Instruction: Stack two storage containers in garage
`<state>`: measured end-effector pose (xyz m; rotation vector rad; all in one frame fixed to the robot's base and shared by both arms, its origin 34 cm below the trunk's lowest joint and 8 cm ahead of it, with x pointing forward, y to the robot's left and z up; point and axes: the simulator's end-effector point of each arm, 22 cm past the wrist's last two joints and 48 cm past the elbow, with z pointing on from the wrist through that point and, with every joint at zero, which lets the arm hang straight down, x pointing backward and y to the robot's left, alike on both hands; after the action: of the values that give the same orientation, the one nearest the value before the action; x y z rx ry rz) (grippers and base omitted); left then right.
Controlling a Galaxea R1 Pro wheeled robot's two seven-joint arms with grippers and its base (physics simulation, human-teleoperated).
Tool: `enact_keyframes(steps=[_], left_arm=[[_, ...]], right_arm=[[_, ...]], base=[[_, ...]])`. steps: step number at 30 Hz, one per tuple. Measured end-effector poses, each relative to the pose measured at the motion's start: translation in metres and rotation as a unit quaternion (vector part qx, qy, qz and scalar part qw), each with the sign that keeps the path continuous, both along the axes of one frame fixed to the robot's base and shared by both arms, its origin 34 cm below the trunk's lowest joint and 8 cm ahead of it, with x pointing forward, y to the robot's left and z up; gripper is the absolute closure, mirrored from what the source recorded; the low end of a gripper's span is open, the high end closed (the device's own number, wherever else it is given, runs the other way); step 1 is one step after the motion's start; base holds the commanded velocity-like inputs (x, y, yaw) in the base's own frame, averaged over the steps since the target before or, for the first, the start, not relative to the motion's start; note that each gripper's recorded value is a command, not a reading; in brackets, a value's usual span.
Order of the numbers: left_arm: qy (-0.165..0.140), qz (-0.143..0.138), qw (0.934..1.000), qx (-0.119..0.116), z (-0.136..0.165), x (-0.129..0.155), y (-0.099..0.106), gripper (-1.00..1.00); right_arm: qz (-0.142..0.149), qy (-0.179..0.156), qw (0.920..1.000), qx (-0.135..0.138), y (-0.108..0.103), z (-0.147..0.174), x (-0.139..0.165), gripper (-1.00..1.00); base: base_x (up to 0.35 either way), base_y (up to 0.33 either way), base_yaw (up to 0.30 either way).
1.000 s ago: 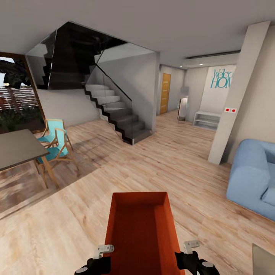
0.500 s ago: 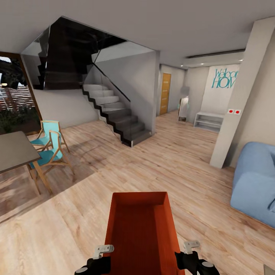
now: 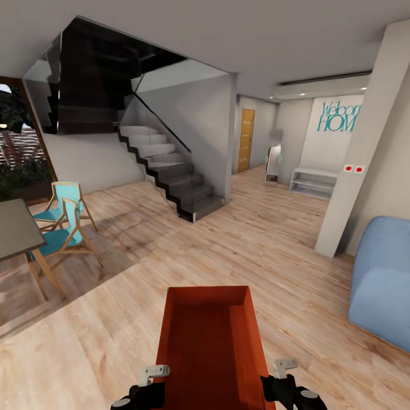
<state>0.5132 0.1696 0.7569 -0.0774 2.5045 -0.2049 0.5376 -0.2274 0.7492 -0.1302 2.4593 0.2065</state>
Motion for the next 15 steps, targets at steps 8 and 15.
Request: enact_keyframes(steps=[8, 15], left_arm=[[0.0, -0.001, 1.0, 0.0, 0.0, 0.0001, 0.0001, 1.0], [0.0, 0.0, 1.0, 0.0, 0.0, 0.0, 0.0, 1.0]], right_arm=[[0.0, 0.0, 1.0, 0.0, 0.0001, 0.0, 0.0, 1.0], [0.0, 0.0, 1.0, 0.0, 0.0, 0.0, 0.0, 1.0]], base=[[0.33, -0.02, 0.0], [0.33, -0.061, 0.0]])
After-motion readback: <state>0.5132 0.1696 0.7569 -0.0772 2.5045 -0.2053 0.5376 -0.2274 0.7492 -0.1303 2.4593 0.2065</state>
